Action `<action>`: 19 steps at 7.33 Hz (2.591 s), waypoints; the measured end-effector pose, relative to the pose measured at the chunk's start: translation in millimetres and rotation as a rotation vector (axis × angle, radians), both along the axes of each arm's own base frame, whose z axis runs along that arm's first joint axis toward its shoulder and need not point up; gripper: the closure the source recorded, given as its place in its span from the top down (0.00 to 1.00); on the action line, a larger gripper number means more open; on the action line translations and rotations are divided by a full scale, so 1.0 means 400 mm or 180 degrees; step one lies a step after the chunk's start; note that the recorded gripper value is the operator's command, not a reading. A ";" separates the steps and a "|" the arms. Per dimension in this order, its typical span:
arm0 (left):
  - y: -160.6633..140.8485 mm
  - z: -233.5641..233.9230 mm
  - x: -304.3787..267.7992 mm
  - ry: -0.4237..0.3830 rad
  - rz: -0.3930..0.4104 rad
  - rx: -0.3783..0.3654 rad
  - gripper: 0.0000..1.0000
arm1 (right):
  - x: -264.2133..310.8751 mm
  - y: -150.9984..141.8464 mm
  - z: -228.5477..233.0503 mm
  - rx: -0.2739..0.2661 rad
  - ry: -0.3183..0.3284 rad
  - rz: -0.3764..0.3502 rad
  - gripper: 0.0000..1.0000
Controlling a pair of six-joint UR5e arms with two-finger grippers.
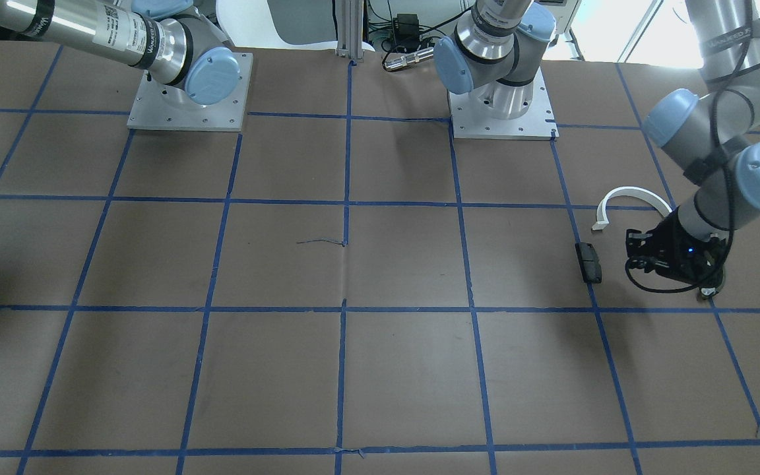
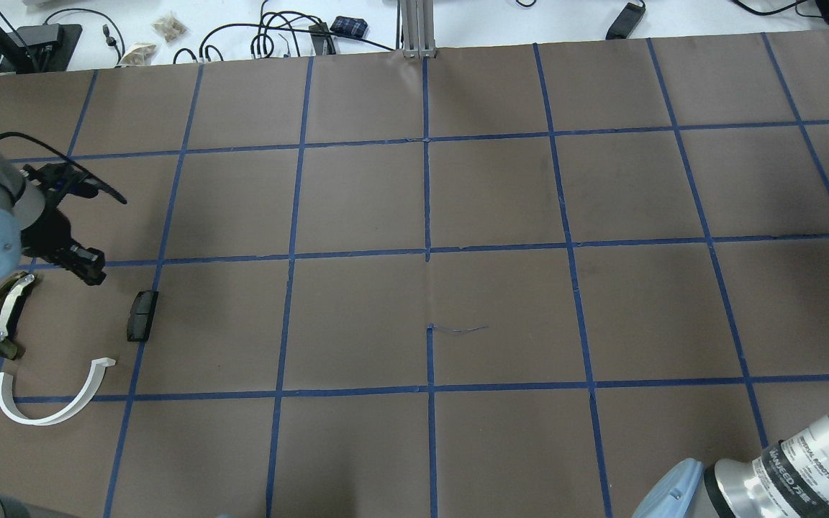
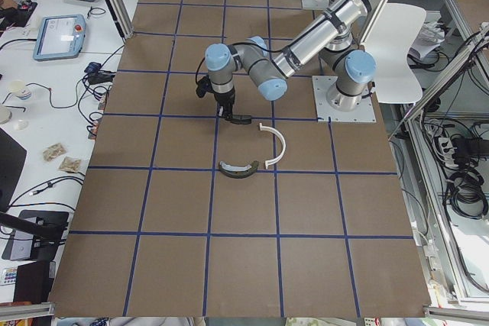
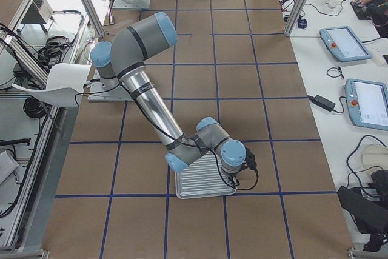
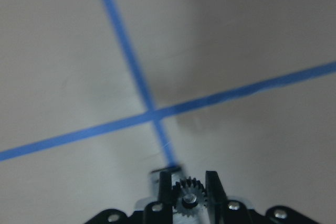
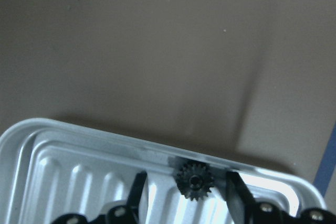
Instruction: Place bearing gear from tray to pile
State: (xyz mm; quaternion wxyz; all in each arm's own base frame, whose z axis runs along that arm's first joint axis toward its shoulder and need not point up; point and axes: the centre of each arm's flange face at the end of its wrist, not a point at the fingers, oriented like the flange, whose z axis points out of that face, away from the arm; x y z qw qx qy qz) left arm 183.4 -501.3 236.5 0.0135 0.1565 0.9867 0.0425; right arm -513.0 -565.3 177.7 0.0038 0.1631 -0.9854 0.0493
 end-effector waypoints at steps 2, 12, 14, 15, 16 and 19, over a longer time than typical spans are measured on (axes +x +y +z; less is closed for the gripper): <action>0.076 -0.065 0.102 0.0168 0.0079 0.0027 0.00 | -0.001 -0.001 0.010 -0.0009 0.0008 0.0002 0.02; -0.116 0.013 -0.165 0.0518 0.0039 -0.0395 0.75 | 0.823 -0.251 0.425 0.0386 -0.0370 0.0018 0.01; -0.156 0.019 -0.339 0.0825 0.0349 -0.0452 0.75 | 1.246 -0.296 0.443 0.0506 -0.0367 -0.0380 0.01; -0.165 0.024 -0.443 0.0875 0.0434 -0.0446 0.77 | 1.461 -0.292 0.424 0.0535 -0.0345 -0.0590 0.01; -0.170 0.034 -0.550 0.0891 0.0532 -0.0467 0.77 | 1.657 -0.269 0.384 0.0493 -0.0333 -0.0854 0.01; -0.158 0.064 -0.786 0.0924 0.0826 -0.0482 0.77 | 2.076 -0.098 0.183 0.0252 -0.0465 -0.1367 0.06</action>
